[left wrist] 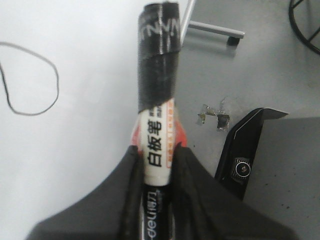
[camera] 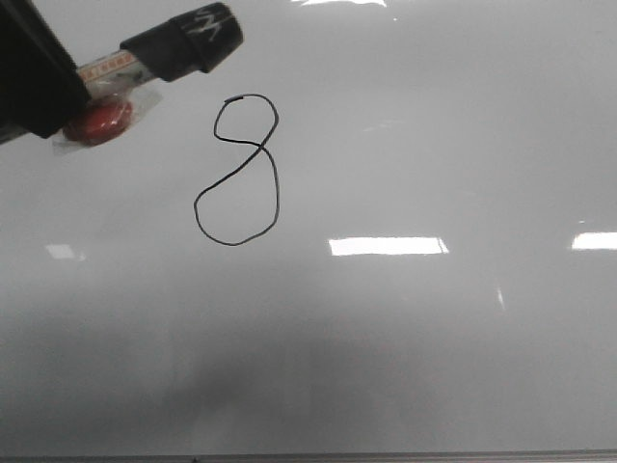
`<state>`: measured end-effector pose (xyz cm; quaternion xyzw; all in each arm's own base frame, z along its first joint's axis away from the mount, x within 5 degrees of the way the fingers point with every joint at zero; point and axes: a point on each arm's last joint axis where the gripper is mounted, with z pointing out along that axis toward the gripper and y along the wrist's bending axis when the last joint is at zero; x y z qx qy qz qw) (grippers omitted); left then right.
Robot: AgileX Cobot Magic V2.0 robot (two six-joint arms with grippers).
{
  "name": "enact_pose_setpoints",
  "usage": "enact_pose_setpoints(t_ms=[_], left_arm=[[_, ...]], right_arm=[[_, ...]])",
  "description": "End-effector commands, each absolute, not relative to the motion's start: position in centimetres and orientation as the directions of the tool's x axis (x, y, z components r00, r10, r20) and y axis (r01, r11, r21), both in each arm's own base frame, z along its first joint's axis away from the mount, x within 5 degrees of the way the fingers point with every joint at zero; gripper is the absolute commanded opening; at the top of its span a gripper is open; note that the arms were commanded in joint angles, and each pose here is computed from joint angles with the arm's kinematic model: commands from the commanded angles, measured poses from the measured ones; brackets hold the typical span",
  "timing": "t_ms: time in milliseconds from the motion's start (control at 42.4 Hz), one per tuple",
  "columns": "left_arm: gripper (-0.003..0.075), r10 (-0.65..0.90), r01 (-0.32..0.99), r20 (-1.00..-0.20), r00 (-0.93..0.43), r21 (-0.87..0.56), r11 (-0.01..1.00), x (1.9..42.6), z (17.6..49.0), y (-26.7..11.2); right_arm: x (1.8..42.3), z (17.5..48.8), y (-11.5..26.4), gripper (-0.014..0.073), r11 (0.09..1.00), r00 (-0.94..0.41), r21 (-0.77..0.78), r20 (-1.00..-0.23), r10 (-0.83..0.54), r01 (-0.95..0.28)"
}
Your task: Write number 8 on whiteboard
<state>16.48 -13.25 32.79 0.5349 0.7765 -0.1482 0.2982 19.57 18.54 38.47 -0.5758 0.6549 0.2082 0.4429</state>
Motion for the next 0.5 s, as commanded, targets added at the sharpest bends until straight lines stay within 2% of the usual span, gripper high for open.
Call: enact_pose_setpoints(t_ms=[0, 142, 212, 401, 472], left_arm=[[-0.0021, 0.61, 0.827, -0.699, -0.373, 0.047, 0.56, 18.1, 34.0, -12.4], [-0.0021, 0.404, 0.63, -0.752, -0.521, -0.018, 0.777, 20.5, 33.9, -9.5], [-0.0021, 0.304, 0.522, -0.77, -0.561, -0.045, 0.852, 21.4, 33.3, -7.9], [-0.0021, 0.088, 0.282, -0.803, -0.59, -0.103, 0.954, 22.5, 29.7, -4.3], [-0.0021, 0.004, 0.18, -0.829, -0.559, -0.116, 0.977, 22.7, 28.3, -3.1]], right_arm=[[18.9, 40.4, 15.9, 0.0465, 0.385, -0.006, -0.205, -0.877, -0.48, -0.9], [17.6, 38.6, 12.5, 0.0326, 0.525, -0.16, -0.106, -0.886, -0.436, -0.845], [16.8, 37.1, 11.1, 0.0237, 0.586, -0.234, -0.057, -0.882, -0.41, -0.809], [13.5, 33.5, 7.8, -0.0054, 0.691, -0.32, -0.024, -0.874, -0.365, -0.723], [12.1, 32.5, 6.8, -0.0059, 0.728, -0.325, -0.026, -0.884, -0.338, -0.685]])
